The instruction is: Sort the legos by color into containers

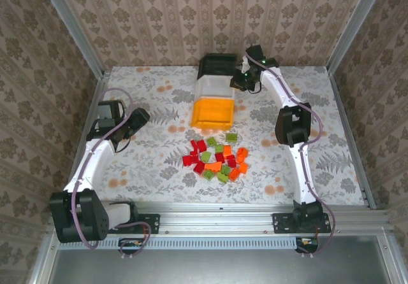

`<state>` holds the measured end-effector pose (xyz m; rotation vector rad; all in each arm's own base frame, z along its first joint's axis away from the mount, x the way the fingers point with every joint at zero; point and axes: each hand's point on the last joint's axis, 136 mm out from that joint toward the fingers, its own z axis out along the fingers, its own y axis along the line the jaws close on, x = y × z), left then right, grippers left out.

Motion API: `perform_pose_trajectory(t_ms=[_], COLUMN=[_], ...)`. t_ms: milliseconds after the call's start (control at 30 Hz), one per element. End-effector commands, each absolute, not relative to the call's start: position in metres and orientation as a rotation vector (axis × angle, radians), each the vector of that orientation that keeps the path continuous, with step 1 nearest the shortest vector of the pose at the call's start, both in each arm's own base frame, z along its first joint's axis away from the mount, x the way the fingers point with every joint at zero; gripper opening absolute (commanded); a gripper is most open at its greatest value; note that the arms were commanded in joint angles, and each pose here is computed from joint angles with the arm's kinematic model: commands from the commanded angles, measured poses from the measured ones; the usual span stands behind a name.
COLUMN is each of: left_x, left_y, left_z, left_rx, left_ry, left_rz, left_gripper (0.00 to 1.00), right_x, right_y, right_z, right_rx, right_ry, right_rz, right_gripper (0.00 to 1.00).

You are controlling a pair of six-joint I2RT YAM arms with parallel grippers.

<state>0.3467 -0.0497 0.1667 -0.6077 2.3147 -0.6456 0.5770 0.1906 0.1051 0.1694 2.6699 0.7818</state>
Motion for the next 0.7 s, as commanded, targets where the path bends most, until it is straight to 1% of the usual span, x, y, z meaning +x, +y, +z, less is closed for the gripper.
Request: perform_pose_trajectory(t_ms=[0,33,100,133,167,200,267,300,367,467,533,667], left_x=[0.352,0.352,0.353,0.354,0.355,0.356,0.358,0.358,0.359,0.360,0.360,0.361], left_y=[-0.049,-0.048,-0.048,-0.048,-0.049,-0.050,-0.051,-0.052,-0.053,-0.058,-0.062,-0.072], left_z=[0.173,0.173,0.171,0.171,0.170,0.168,0.167,0.167,0.166,0.165,0.165,0.160], left_rx=[-0.603,-0.604,-0.605,-0.603,-0.602,-0.604,-0.601,-0.601,-0.598,-0.591,-0.582,-0.553], left_ry=[2.300,2.300,2.303,2.302,2.306,2.309,2.312,2.313,2.309,2.302,2.299,2.315], left_rz=[-0.656,-0.652,-0.651,-0.655,-0.657,-0.662,-0.669,-0.674,-0.683,-0.701,-0.712,-0.726], left_gripper=[0.71,0.71,0.71,0.71,0.71,0.71,0.71,0.71,0.71,0.71,0.71,0.71], right_x=[0.573,0.574,0.577,0.578,0.580,0.581,0.581,0.581,0.575,0.551,0.523,0.466], right_y=[0.217,0.218,0.219,0.218,0.217,0.214,0.209,0.204,0.197,0.189,0.188,0.204], right_z=[0.114,0.111,0.108,0.108,0.111,0.114,0.127,0.135,0.152,0.168,0.164,0.149], right_rx=[0.058,0.057,0.062,0.064,0.061,0.066,0.068,0.076,0.066,0.065,0.060,0.003], right_ry=[2.652,2.655,2.650,2.649,2.639,2.632,2.614,2.609,2.589,2.574,2.595,2.630], right_rz=[0.912,0.918,0.925,0.922,0.912,0.892,0.855,0.819,0.762,0.695,0.671,0.616], right_gripper=[0.00,0.02,0.26,0.32,0.41,0.53,0.66,0.70,0.76,0.85,0.84,0.80])
